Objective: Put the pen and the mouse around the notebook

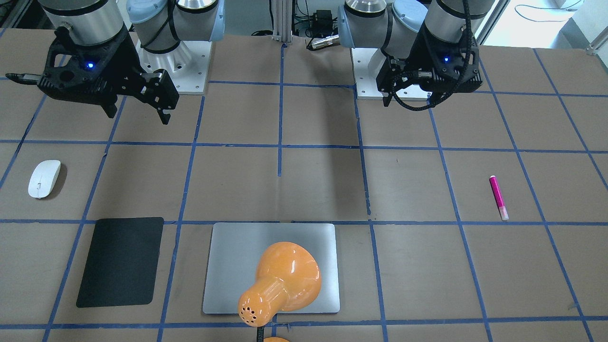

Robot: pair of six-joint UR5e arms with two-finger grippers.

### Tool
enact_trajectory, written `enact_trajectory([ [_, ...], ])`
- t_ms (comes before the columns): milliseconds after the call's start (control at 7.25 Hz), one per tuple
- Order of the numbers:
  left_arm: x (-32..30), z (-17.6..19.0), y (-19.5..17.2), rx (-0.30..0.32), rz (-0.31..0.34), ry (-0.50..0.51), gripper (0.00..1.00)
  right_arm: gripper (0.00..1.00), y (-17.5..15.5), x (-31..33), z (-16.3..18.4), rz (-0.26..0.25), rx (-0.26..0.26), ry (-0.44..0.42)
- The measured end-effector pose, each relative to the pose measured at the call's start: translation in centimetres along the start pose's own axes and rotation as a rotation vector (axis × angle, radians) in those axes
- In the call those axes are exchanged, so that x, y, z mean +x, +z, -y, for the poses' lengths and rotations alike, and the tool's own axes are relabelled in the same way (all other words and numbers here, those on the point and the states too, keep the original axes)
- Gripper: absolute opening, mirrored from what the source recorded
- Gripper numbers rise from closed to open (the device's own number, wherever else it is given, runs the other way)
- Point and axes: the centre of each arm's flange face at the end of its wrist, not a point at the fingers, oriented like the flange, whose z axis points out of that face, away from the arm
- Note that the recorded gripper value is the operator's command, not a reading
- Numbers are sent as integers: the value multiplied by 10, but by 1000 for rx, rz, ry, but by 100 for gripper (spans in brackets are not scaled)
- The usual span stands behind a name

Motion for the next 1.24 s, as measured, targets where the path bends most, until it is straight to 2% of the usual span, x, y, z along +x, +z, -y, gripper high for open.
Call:
enact_trajectory([
  [828, -5, 1, 1, -4, 7, 2, 100, 100, 2, 8, 7, -5, 7, 2],
  [966, -7, 0, 0, -2, 8, 1, 100, 100, 3, 30, 15, -9, 4, -2],
  [1241, -10, 3, 1, -4, 7, -7, 100, 100, 15, 121, 38, -14, -29, -59],
])
